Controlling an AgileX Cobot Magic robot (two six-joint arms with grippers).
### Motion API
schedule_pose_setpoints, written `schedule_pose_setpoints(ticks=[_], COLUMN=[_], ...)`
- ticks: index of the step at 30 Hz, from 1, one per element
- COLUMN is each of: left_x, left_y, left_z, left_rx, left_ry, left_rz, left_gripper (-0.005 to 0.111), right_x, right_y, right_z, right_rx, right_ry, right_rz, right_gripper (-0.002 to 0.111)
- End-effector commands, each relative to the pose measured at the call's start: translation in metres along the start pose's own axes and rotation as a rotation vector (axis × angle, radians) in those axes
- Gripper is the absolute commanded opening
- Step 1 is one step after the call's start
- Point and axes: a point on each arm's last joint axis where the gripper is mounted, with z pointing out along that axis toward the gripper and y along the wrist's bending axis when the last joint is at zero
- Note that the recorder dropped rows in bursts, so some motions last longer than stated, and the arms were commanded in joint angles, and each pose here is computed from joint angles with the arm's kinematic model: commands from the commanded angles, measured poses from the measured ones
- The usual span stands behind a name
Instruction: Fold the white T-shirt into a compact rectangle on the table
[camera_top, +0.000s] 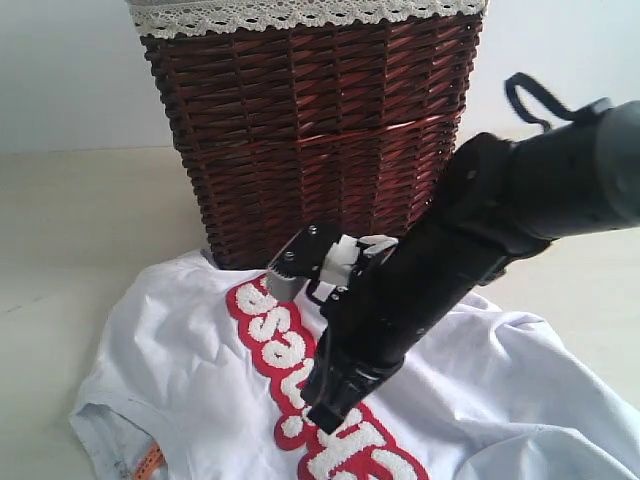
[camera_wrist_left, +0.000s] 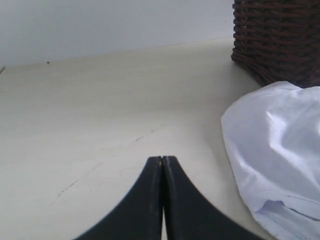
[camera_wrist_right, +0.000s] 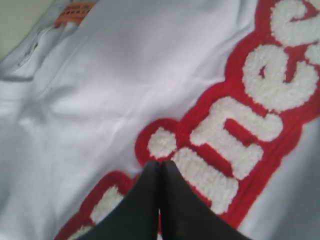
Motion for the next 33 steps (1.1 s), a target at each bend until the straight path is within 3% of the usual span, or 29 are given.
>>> schedule_pose_setpoints(ticks=[1,6,11,16,23,26,30,33], left_x=[-0.002,-0.002,-0.002,-0.002,-0.002,-0.002,-0.002,-0.002], left_y=[0.000,0.000,0.000,0.000,0.000,0.000,0.000,0.000], left_z=[-0.001,-0.001,-0.001,-0.001,-0.001,-0.001,-0.001,-0.001], left_rx=[0.003,0.003,0.003,0.003,0.003,0.003,0.003,0.003], left_ry=[-0.018,-0.018,-0.018,-0.018,-0.018,-0.018,-0.018,-0.018], left_rz=[-0.003,-0.003,-0.003,-0.003,-0.003,-0.003,-0.003,-0.003], left_gripper=[0.000,0.000,0.000,0.000,0.000,0.000,0.000,0.000], right_x=[-0.012,-0.028,-0.048,-0.085,-0.118,-0.106,-0.074,-0.044], right_y=[0.001,0.016,0.043,0.065,0.084,0.075,0.031,-0.006], right_z=[0.035,0.067,0.091,0.104,0.052,0.016,-0.025,-0.052], right_rx=[0.027,0.007,-0.076,-0.091,-0.088,-0.015,0.140,0.254], right_ry=[0.092,0.156,0.217,0.154,0.102,0.206,0.261,0.169], right_rz=[0.050,0.086,-0.005,-0.104,-0.240,-0.329,-0.315,-0.233], right_gripper=[0.000,0.000,0.000,0.000,0.000,0.000,0.001,0.015])
